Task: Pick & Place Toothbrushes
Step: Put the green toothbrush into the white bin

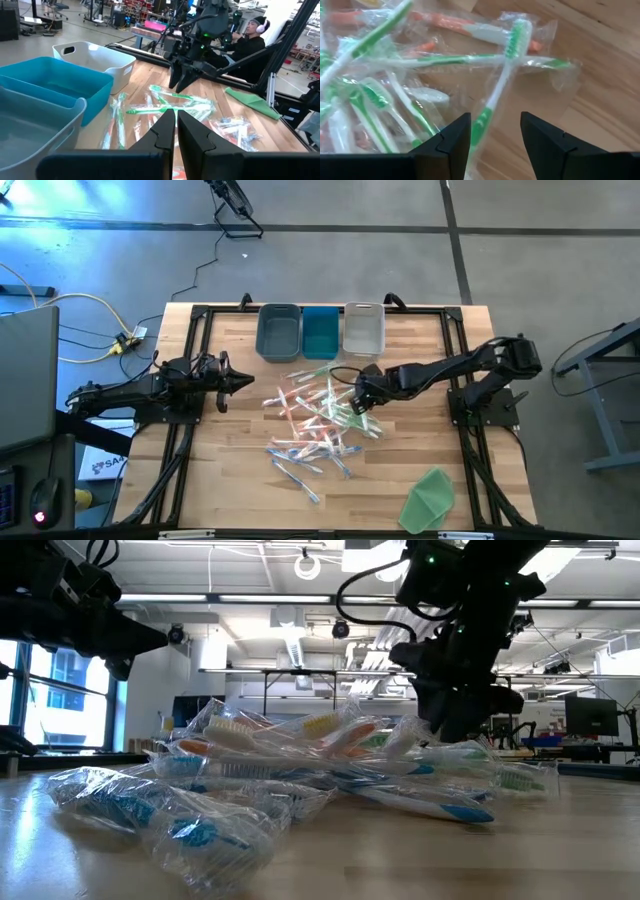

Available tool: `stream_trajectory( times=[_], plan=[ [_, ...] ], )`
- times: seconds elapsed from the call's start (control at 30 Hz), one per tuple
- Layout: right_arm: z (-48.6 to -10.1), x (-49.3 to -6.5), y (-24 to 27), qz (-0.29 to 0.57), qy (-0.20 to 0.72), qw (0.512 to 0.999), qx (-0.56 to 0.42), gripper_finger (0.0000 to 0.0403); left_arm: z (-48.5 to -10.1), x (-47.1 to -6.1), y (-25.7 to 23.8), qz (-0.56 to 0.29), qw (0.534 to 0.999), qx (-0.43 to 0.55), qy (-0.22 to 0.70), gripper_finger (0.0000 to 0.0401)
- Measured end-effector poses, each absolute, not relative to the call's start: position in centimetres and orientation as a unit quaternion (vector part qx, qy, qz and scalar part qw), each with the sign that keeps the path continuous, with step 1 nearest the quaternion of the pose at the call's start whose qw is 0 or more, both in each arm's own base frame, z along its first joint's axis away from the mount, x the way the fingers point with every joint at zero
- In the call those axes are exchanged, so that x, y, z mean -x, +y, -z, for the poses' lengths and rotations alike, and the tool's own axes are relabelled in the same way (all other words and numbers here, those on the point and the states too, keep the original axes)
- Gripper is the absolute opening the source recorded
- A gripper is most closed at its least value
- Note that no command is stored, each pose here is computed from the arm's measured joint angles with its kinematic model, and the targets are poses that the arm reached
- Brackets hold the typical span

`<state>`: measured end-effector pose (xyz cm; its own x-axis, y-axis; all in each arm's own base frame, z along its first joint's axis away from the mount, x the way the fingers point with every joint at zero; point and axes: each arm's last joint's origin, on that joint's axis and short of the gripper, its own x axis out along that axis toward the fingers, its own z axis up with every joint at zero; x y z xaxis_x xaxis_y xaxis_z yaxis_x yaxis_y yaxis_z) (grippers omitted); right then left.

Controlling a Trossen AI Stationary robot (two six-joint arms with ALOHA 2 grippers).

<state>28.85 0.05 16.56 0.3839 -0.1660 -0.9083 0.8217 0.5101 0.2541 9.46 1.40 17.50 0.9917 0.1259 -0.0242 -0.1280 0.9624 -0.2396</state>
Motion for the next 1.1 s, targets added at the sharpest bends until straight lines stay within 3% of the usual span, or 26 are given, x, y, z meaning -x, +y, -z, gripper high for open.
stream_trajectory(
  times=[1.1],
  plan=[
    [-16.62, -29.03, 0.15, 0.324, 0.441, 0.741, -0.389, 0.0166, -17.51, -9.46, 1.4, -0.062, 0.991, 0.121, 0.003, 0.0019]
  ],
)
